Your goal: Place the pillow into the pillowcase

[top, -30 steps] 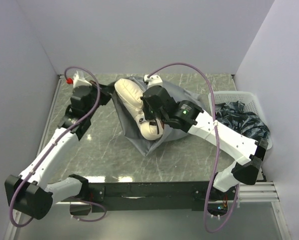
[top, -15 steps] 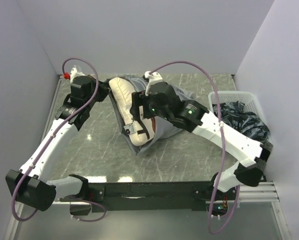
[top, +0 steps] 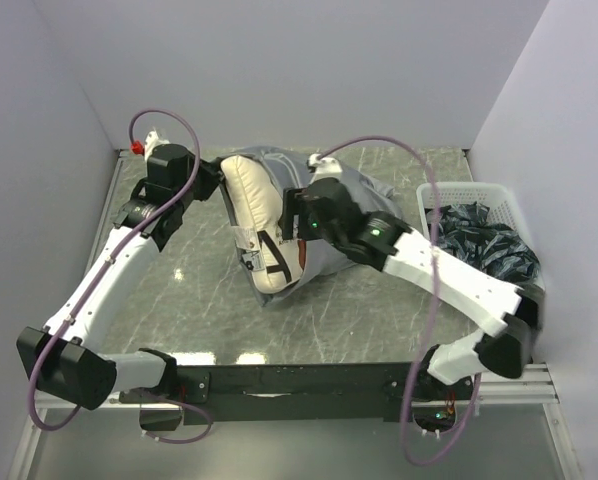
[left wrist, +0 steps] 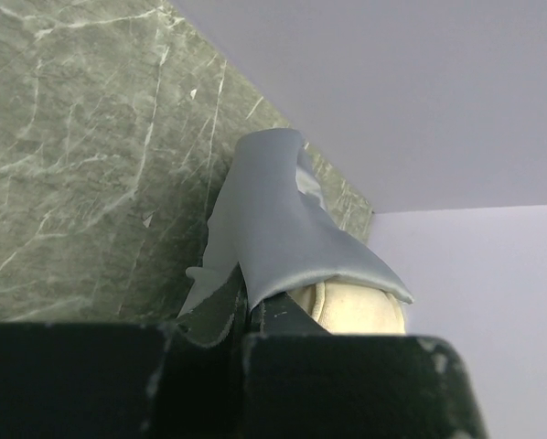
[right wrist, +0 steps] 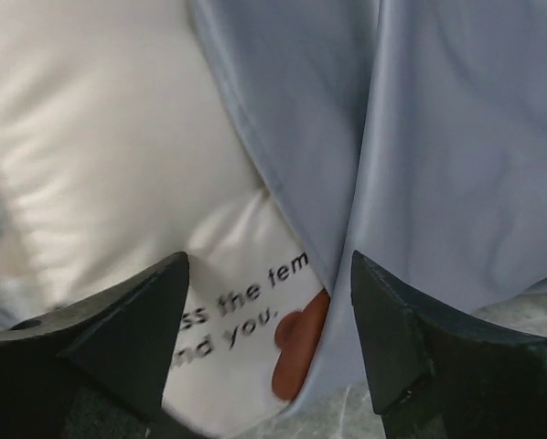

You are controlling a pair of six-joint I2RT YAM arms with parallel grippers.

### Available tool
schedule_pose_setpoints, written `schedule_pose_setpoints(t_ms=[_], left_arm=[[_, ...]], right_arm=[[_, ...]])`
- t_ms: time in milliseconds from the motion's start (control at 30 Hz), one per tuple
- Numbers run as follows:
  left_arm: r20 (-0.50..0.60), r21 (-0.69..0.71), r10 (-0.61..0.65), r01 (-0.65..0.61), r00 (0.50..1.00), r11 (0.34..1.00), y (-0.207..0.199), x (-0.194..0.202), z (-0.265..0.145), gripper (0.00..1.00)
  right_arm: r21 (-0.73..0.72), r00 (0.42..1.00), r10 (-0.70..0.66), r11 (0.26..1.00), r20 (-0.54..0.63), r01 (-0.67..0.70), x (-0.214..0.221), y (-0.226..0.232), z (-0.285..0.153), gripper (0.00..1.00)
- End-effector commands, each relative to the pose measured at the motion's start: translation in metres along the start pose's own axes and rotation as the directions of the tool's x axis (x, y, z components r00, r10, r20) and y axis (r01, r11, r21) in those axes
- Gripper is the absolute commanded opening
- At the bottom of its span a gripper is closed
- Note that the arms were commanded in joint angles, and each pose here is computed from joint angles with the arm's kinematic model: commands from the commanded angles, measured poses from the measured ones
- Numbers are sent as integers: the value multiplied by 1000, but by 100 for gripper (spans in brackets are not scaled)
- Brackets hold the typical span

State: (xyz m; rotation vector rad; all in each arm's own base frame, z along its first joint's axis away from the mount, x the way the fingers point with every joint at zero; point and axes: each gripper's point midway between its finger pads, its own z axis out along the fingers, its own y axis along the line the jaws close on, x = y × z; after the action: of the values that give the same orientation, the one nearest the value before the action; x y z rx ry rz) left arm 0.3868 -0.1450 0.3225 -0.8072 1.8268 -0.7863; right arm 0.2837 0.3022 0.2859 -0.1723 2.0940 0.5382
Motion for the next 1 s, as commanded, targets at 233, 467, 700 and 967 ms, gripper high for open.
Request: schedule_pose_setpoints(t_ms=[233,467,700,967], left_arm=[[61,137,-26,18,998,990,-50,-29,-19,1],[66,148,-6,-4,998,989,-56,-32,-18,1],[137,152,97,-118,986,981,-86,-60,-27,1],[150,185,254,-279,956,942,-133,-81,-29,1]], right_arm=[[268,997,-63,962,40,50,-11,-33,63,40],[315,995,-100,945,17,89,-20,-33,66,2],[-207,993,-107,972,46,114,-91,83,-45,0],[-496,958,49,862,283,103,-191,127,-164,0]])
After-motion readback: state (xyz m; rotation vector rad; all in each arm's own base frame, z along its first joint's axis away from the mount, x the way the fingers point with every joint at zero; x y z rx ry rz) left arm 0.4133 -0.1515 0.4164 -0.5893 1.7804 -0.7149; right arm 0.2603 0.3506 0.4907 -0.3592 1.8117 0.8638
